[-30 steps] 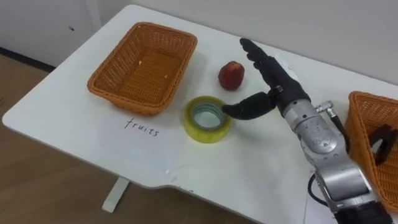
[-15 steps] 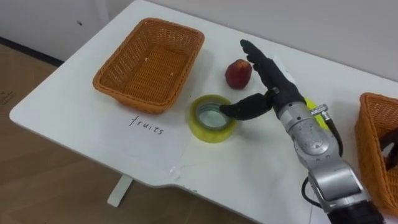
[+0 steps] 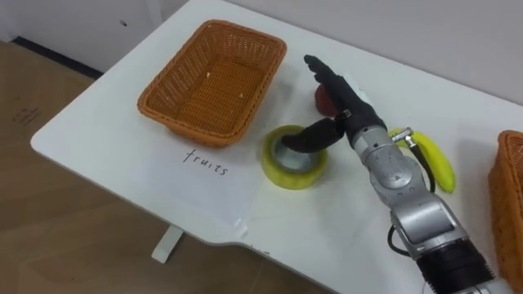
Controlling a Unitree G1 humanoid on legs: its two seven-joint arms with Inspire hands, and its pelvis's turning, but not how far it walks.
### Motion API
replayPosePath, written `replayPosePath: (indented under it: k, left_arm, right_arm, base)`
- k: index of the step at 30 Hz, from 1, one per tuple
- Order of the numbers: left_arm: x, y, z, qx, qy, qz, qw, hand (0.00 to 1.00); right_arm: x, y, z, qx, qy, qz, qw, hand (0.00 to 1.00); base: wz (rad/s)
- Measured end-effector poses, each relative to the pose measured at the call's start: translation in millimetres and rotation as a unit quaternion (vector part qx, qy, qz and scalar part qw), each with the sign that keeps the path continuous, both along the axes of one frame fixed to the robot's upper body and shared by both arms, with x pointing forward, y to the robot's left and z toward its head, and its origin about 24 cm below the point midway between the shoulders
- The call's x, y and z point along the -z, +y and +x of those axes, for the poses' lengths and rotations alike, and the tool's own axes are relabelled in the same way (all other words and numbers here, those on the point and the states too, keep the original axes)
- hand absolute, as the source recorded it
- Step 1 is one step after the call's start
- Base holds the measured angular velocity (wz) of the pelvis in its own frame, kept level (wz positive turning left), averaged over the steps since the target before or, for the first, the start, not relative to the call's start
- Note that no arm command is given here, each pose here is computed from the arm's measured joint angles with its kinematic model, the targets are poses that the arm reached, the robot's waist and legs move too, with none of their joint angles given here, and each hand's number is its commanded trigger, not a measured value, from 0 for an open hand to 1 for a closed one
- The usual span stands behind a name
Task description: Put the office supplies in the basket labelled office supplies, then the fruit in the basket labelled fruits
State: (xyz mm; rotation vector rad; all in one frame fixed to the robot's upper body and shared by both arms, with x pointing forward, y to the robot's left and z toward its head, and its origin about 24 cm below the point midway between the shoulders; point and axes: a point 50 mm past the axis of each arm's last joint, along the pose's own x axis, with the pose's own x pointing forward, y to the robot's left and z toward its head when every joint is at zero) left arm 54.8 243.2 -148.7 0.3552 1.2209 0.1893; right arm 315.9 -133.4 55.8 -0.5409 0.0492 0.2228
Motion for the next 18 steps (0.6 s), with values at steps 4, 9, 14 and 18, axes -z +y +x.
replayPosePath:
  k: [4,9,14,18]
  left_arm:
    - [-2,-0.7,5,0.003,-0.010,-0.002,1.000,0.00]
    - [-2,-0.8,6,0.003,-0.010,-0.002,1.000,0.00]
    - [-2,-0.7,5,0.003,-0.010,-0.003,1.000,0.00]
    - [-2,-1.0,6,0.005,-0.011,-0.003,1.000,0.00]
  right_arm:
    - [9,-2,0,0.003,0.014,-0.025,1.000,0.00]
    - [24,-4,-2,0.002,0.053,-0.055,0.997,0.00]
    - [24,-4,-2,-0.004,0.050,-0.074,0.996,0.00]
    - [24,-5,-2,-0.006,0.051,-0.078,0.996,0.00]
  base:
    - [0.05]
    - [0.00]
    - [0.00]
    - [0.00]
